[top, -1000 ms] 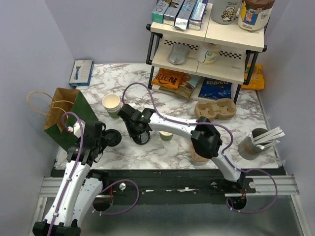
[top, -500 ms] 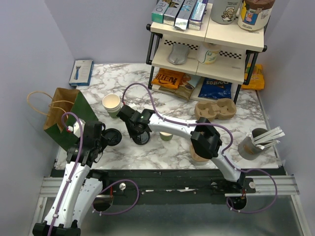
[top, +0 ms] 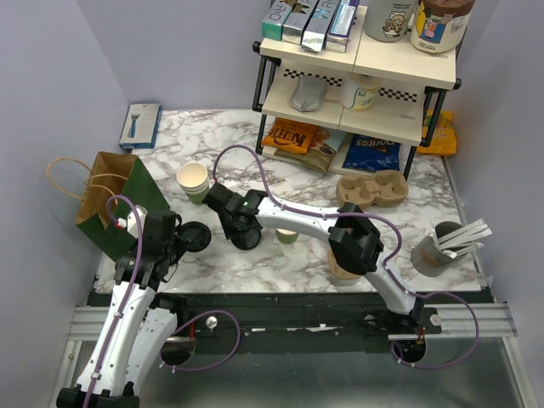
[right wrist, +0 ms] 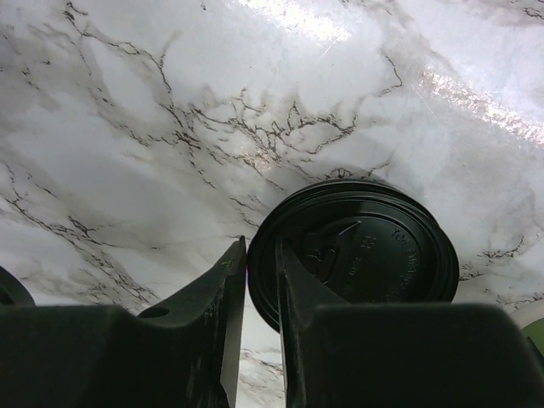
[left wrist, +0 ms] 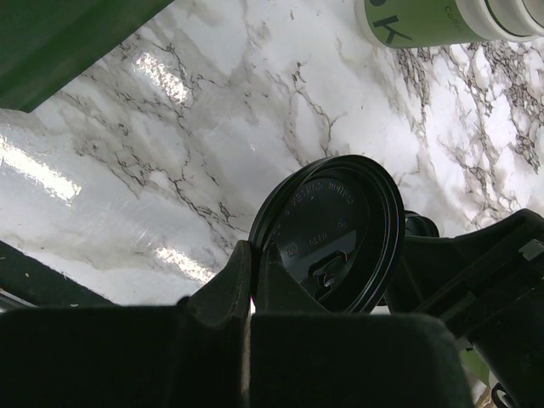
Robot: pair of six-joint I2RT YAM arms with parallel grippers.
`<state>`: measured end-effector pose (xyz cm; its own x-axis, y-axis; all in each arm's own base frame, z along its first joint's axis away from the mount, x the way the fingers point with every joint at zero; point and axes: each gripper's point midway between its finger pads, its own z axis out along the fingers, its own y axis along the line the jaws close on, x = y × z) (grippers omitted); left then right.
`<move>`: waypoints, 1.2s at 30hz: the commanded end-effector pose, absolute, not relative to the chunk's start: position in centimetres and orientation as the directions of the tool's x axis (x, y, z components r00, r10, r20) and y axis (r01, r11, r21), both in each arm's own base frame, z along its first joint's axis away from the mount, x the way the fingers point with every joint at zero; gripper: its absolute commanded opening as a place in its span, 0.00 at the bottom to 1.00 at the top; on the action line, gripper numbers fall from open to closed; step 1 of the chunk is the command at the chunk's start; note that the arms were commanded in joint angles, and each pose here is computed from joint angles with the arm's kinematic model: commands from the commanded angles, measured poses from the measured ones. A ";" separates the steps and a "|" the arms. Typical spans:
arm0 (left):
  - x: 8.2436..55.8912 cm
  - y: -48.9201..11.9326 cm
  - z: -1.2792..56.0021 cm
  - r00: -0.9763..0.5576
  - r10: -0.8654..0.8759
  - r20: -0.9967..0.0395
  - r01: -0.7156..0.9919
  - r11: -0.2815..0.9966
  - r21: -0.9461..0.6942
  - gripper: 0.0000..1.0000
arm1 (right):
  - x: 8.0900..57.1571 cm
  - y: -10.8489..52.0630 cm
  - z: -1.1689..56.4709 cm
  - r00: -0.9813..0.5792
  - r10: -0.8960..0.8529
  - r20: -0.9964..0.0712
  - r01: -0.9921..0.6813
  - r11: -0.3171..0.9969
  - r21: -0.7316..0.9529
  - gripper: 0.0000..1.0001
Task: Pack the takeout coffee
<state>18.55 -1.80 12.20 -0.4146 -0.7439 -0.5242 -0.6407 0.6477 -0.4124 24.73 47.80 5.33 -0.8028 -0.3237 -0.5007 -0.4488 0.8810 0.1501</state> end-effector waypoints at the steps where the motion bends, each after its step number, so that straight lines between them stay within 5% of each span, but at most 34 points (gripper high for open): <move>1: 18.6 -2.1 12.0 -0.425 -0.737 -0.525 -0.624 0.659 -0.420 0.00 | 24.5 47.5 4.2 -0.808 -0.325 -0.492 -0.432 0.894 0.118 0.28; 13: 18.7 -2.1 12.1 -0.425 -0.736 -0.526 -0.620 0.661 -0.424 0.00 | 24.4 47.6 5.1 -0.795 -0.320 -0.516 -0.442 0.888 0.129 0.01; 36: 18.7 -2.4 12.2 -0.434 -0.734 -0.523 -0.607 0.667 -0.432 0.00 | 23.8 47.3 10.9 -0.672 -0.337 -0.660 -0.561 0.813 0.157 0.01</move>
<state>18.65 -1.93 12.32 -0.4169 -0.7405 -0.5271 -0.6306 0.6533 -0.4190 24.38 46.48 9.78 -0.7089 -0.3206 -0.6283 -0.5040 0.8534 0.1331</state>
